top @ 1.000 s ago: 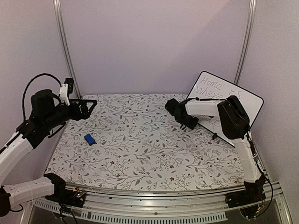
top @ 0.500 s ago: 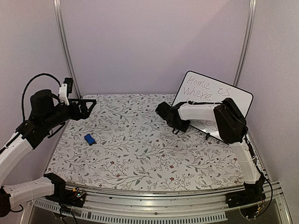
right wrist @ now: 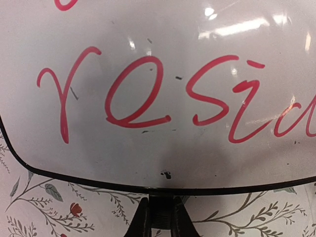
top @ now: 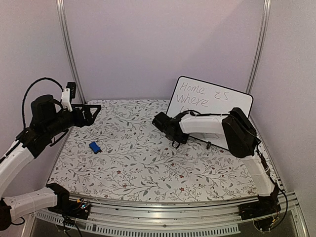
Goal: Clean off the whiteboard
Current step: Move the whiteboard to the center of the board.
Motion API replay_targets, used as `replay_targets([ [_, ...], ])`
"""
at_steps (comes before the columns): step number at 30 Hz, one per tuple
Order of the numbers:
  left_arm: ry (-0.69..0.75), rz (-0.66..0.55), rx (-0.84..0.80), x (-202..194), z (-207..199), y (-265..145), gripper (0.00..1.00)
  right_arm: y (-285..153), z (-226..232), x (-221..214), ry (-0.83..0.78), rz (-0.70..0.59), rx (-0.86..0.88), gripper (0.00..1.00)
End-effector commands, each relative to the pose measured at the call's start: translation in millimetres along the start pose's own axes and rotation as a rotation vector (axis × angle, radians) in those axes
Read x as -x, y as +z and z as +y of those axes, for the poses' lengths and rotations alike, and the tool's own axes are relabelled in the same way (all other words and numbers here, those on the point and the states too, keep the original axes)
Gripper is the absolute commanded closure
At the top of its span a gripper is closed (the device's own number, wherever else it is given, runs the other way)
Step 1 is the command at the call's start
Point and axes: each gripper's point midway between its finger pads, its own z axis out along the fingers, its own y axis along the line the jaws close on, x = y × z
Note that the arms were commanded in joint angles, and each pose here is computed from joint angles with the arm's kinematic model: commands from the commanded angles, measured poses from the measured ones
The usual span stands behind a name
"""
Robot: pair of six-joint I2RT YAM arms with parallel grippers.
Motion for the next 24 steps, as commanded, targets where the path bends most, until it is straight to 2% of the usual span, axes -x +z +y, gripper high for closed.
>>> replay_targets([
  [1,-0.003,-0.025,0.008,3.8,3.1,-2.9,0.0,-18.3,38.6,-13.8,0.011,0.019,0.125,1.0],
  [24,-0.001,-0.028,0.0,4.3,1.5,-3.7,0.0,-51.2,86.2,-40.4,-0.071,0.01,0.266,1.0],
])
